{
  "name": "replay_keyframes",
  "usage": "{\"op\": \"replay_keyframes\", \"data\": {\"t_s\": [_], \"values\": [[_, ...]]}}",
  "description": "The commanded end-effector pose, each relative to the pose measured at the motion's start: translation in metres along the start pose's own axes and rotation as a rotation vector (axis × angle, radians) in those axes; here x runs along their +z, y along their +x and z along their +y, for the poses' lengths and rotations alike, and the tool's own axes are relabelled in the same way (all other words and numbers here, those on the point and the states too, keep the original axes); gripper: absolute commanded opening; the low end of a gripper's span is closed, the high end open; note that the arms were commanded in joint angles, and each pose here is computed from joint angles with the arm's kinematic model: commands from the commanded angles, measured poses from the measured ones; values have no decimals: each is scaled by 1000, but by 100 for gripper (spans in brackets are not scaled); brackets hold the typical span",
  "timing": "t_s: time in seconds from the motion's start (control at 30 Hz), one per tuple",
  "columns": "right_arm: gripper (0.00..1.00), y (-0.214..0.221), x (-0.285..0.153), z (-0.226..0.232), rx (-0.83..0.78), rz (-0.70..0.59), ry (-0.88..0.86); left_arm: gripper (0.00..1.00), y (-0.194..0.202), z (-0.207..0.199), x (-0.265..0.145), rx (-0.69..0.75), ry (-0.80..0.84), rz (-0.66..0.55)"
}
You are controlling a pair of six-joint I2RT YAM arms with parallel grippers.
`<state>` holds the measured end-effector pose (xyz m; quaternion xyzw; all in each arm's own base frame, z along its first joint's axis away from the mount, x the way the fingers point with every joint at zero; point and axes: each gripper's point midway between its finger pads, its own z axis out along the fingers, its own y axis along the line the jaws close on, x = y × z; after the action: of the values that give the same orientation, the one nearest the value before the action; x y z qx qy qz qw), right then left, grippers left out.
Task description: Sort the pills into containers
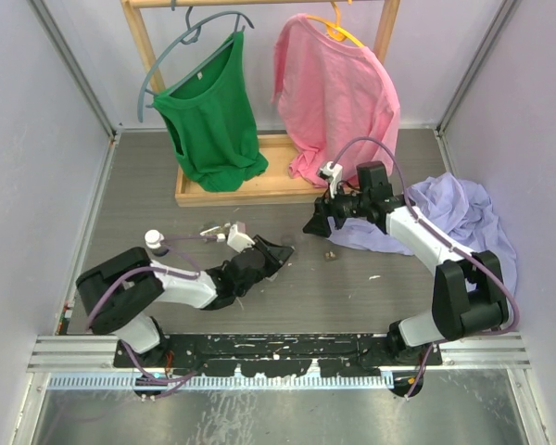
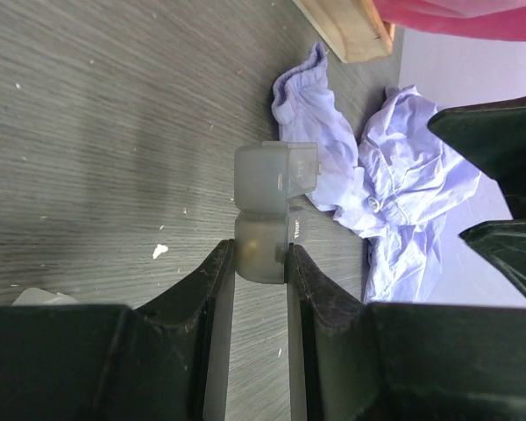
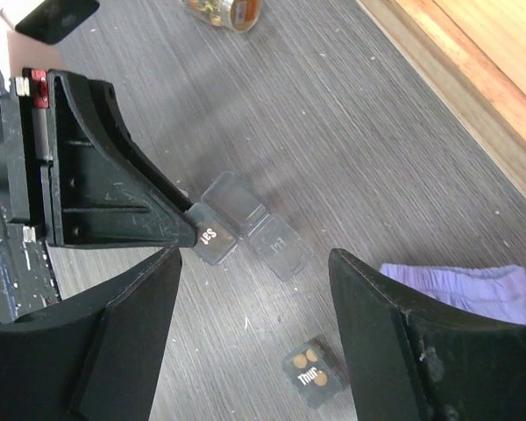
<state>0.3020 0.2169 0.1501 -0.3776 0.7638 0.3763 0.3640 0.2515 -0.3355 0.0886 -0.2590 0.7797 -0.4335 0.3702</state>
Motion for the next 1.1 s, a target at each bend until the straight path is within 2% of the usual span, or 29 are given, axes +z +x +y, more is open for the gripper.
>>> {"op": "replay_keyframes", "data": {"t_s": [0.0, 0.13, 0.37, 0.5, 0.7, 0.93, 1.07], "values": [[74, -18, -13, -9, -62, -35, 42, 0, 1, -15, 12, -91, 11, -56], [74, -16, -13, -12, -56, -29, 45, 0, 10, -4, 21, -120, -25, -47], [74, -12, -11, -12, -49, -16, 36, 6, 23, 4, 31, -120, -51, -29], [74, -12, -12, -12, -50, -16, 34, 18, 28, 10, 31, -124, -78, -20], [74, -11, -11, -11, -47, -12, 24, 31, 34, 23, 22, -123, -163, 0], [74, -9, -11, -9, -44, -3, 11, 50, 36, 22, 8, -92, -180, 12], [73, -6, -10, -9, -44, 4, 7, 55, 36, 16, 0, -55, -178, 21]]}}
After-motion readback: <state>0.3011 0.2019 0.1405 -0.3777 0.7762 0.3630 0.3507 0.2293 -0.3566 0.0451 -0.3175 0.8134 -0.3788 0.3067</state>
